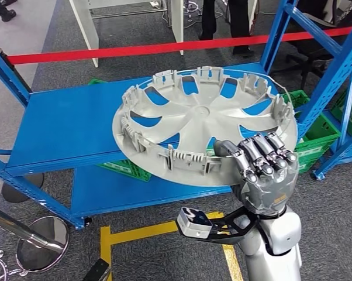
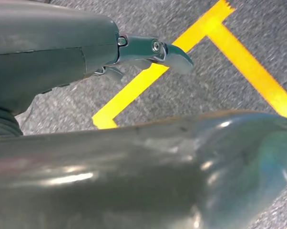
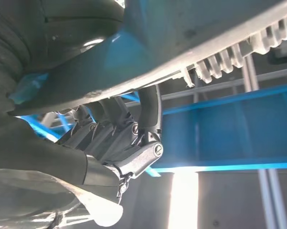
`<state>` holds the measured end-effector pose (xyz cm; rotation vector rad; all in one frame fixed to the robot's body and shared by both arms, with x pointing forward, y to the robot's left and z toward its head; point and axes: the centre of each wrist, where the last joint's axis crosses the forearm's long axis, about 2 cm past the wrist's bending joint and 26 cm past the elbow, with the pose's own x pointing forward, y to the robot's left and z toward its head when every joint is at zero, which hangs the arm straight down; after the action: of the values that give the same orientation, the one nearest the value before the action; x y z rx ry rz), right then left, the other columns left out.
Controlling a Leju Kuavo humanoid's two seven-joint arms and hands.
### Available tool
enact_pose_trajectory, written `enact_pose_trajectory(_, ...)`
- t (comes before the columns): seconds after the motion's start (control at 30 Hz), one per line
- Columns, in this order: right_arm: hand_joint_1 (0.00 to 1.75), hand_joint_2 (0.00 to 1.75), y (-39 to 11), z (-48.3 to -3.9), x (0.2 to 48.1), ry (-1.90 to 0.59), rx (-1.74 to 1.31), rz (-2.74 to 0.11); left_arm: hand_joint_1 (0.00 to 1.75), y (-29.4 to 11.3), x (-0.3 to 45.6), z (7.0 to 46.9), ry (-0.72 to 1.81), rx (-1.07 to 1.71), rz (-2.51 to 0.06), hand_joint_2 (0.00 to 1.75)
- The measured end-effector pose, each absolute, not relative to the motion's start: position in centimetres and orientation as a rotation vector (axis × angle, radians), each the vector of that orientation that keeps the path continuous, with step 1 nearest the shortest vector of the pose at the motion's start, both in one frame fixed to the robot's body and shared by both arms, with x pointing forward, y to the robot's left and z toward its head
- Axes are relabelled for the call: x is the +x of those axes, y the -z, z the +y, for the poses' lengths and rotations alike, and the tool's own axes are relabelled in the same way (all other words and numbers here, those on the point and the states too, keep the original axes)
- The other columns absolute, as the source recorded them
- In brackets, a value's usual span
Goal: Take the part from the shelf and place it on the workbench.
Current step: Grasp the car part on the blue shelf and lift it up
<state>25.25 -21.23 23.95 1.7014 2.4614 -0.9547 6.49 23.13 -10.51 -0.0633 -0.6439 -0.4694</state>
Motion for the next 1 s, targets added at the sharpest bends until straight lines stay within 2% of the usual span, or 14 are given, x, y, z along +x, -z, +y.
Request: enact_pose_trajectory(1.0, 1.75, 1.75, -23.26, -21.17, 24.54, 0.984, 1.700, 2.475, 0.00, 10.55, 6.40, 23.44, 0.501, -0.050, -0.615, 0.00)
